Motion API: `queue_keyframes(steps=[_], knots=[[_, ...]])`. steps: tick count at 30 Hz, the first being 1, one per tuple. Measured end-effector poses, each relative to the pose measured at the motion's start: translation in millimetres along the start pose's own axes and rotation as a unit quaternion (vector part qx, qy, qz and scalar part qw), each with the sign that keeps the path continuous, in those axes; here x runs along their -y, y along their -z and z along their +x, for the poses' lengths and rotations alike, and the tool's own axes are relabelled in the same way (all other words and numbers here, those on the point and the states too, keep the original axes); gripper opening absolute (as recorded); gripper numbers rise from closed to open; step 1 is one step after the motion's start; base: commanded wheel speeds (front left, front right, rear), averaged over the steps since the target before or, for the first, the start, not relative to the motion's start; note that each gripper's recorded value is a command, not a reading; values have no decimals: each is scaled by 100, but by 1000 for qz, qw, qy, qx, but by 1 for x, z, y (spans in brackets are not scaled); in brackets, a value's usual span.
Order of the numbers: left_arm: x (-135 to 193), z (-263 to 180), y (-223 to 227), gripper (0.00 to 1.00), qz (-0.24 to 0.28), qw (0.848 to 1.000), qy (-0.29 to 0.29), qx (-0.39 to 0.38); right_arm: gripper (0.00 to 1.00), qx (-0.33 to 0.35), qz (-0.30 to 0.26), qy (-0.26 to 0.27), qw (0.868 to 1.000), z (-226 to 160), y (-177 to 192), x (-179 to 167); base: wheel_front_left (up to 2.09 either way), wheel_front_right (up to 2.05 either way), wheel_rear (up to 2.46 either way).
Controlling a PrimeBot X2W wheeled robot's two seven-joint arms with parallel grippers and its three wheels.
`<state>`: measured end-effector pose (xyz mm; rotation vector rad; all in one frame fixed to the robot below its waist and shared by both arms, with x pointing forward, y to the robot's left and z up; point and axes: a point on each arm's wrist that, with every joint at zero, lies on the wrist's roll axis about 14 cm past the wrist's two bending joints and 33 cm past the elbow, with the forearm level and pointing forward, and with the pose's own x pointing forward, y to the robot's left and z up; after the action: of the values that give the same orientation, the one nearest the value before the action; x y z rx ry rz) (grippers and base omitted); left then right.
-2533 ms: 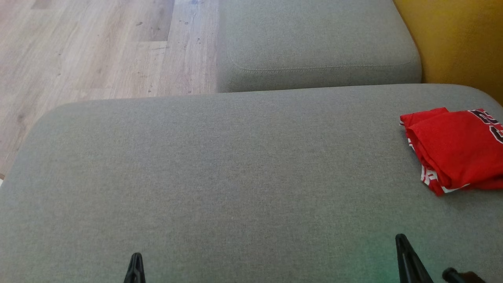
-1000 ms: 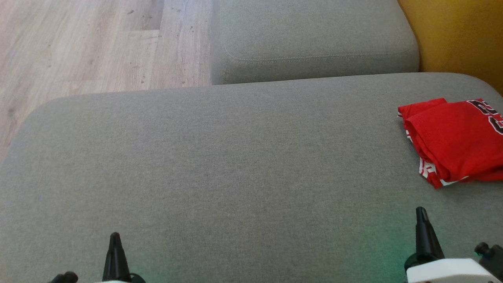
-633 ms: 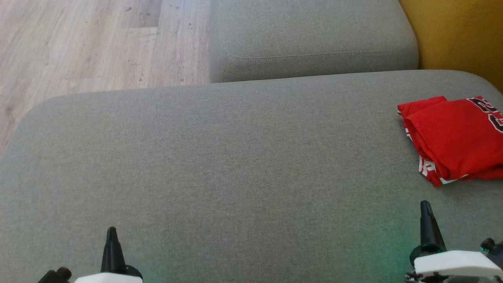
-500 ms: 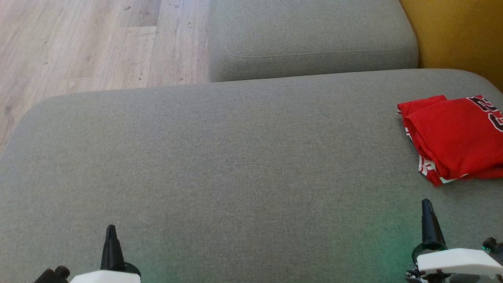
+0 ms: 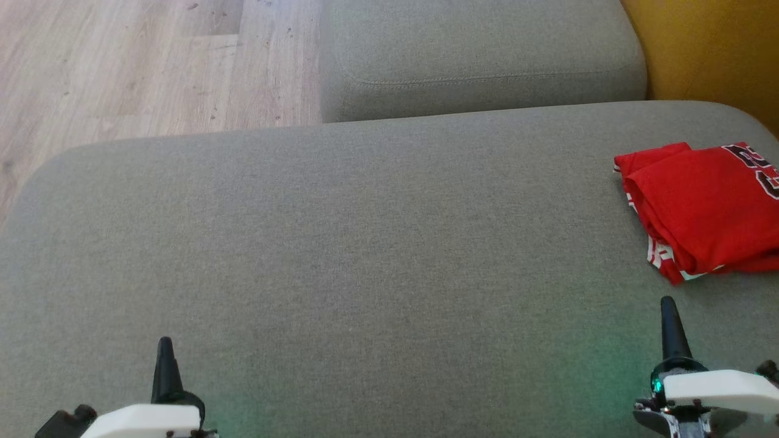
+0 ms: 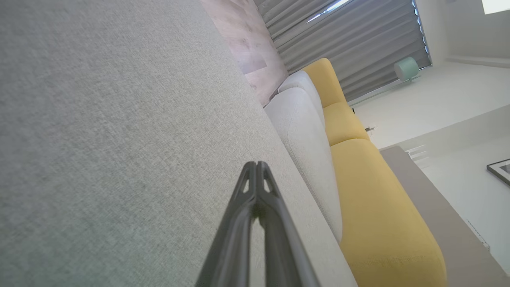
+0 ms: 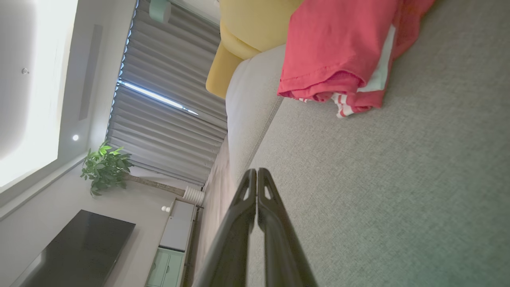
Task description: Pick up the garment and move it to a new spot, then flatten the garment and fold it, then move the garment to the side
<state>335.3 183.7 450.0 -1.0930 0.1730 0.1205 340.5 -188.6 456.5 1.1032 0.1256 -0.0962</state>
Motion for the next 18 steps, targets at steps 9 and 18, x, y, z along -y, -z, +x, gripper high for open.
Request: queue_keyframes(steps=[9, 18], knots=[[6, 8, -2, 0, -54, 998, 9, -4, 0, 3, 54, -5, 999, 8, -5, -4, 0, 0, 0], [11, 15, -7, 0, -108, 994, 19, -4, 0, 5, 108, -7, 994, 14, -10, -7, 0, 0, 0]])
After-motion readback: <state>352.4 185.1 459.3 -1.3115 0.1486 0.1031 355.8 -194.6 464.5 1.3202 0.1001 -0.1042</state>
